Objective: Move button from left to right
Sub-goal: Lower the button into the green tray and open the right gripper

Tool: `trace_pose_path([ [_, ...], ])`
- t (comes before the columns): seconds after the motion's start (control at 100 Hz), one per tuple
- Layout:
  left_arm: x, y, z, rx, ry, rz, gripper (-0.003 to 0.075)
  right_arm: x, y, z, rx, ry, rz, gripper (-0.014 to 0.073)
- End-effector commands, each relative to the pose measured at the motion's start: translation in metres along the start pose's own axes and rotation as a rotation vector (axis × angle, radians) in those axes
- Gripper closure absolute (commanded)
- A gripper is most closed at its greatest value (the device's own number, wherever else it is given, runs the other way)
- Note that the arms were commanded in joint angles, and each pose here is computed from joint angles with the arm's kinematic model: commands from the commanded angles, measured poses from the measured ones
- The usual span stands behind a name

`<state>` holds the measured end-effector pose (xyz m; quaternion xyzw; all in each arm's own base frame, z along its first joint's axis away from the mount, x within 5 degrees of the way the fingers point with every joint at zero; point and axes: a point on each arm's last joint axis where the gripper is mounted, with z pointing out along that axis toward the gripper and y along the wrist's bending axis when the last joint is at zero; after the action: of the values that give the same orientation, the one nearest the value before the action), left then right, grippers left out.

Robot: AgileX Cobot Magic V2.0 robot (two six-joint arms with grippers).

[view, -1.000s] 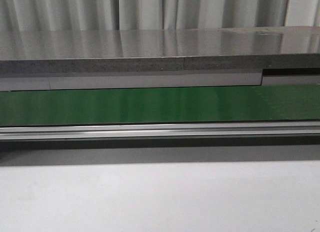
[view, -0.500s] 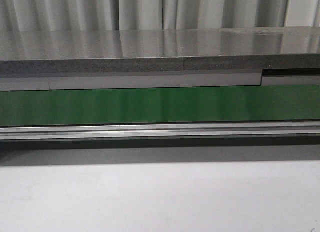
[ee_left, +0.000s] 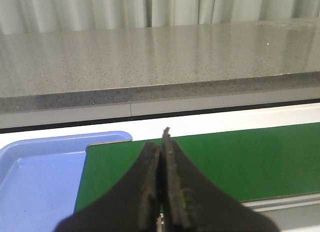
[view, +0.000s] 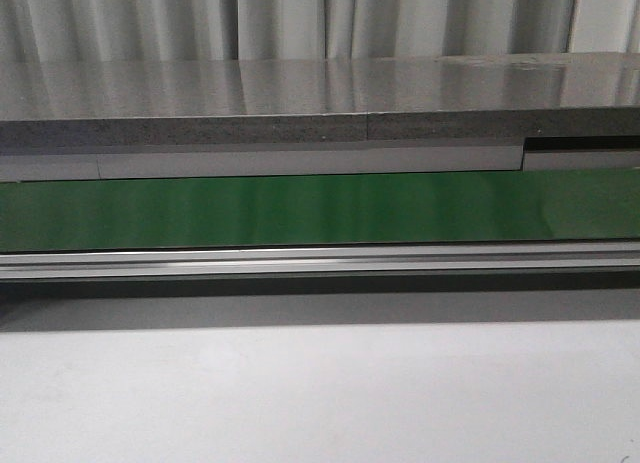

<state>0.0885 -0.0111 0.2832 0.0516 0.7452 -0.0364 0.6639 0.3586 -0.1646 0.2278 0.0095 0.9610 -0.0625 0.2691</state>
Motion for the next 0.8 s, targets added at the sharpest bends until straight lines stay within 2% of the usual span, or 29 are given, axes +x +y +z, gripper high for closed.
trace_pose_path([
  [0.0,-0.016,0.001,-0.001,-0.011,-0.1,-0.015,0.074,-0.026,0.0,-0.044,0.028,-0.193,0.061,0.0055],
  [0.14,-0.016,0.001,-0.001,-0.011,-0.1,-0.015,0.074,-0.04,0.02,-0.069,-0.007,-0.295,0.072,0.0055],
  [0.46,-0.016,0.001,-0.001,-0.011,-0.1,-0.015,0.074,-0.062,0.09,-0.129,-0.115,-0.483,-0.035,0.0056],
  [0.63,-0.016,0.001,-0.001,-0.011,-0.1,-0.015,0.074,-0.051,0.112,-0.15,-0.153,-0.558,-0.032,0.0056],
  [0.79,-0.016,0.001,-0.001,-0.011,-0.1,-0.015,0.074,-0.022,0.126,-0.163,-0.138,-0.624,-0.04,0.0056],
])
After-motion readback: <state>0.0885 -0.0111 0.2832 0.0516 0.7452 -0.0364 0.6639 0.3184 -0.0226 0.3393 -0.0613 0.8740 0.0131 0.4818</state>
